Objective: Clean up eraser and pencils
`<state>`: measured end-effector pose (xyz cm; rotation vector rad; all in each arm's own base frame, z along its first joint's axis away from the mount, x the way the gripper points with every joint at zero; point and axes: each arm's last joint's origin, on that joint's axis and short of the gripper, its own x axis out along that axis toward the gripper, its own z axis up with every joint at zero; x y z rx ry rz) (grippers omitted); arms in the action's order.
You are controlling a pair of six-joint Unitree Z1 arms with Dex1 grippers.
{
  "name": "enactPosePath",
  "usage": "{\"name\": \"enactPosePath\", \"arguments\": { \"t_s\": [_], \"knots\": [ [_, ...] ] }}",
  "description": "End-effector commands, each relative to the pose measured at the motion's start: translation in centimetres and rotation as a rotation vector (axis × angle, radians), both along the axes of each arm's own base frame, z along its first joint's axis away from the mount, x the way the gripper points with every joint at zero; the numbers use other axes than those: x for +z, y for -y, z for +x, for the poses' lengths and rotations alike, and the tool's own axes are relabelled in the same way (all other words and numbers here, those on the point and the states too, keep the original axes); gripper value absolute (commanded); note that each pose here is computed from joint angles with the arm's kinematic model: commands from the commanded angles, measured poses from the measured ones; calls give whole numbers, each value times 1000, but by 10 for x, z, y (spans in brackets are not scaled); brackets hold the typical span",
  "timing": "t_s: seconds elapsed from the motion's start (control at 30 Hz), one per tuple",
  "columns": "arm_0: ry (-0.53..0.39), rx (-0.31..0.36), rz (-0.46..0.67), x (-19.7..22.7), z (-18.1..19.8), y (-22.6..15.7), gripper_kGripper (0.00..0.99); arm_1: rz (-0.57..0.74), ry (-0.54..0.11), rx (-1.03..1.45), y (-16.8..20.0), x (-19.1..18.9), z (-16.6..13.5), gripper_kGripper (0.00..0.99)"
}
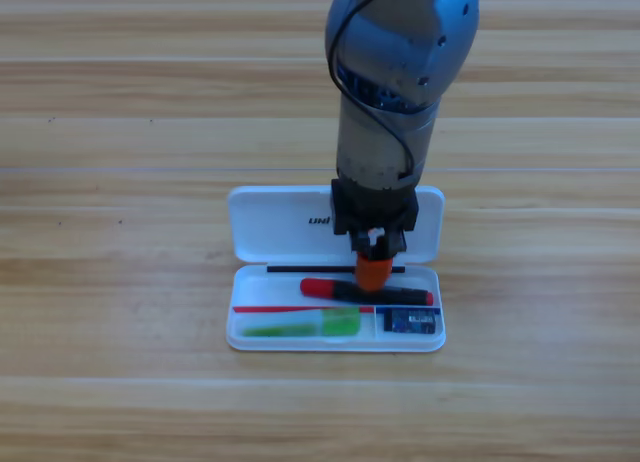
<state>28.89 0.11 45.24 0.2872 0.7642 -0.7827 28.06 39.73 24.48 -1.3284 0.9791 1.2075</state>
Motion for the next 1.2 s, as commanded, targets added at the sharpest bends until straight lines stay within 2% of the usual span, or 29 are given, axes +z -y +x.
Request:
{"name": "enactPosePath", "arguments": {
  "t_s": [0.03, 0.13, 0.33, 0.43, 0.53, 0.6, 0.73, 0.93, 1.2],
  "knots": [
    [-4, -14, -17, -1, -14, 5, 990, 0, -41, 22, -5, 1, -18, 939],
    [-2, -18, -21, -2, -15, 6, 990, 34, -33, 26, 3, 22, -26, 954],
    [38, -37, -48, 10, -13, 23, 990, 291, -15, 14, 61, 136, -72, 960],
    [48, -45, -66, 15, -11, 32, 990, 427, -67, 4, 100, 173, -94, 963],
    [53, -64, -79, 17, -9, 44, 990, 495, -149, -48, 129, 179, -96, 962],
    [56, -76, -81, 17, -7, 53, 990, 547, -182, -88, 145, 179, -94, 962],
    [52, -99, -80, 9, 2, 72, 990, 658, -148, -183, 175, 177, -93, 966],
    [31, -146, -52, -21, 21, 103, 989, 734, -110, -192, 200, 169, -116, 976],
    [18, -186, -28, -99, 33, 125, 937, 766, -157, -176, 210, 169, -130, 976]
  ]
}}
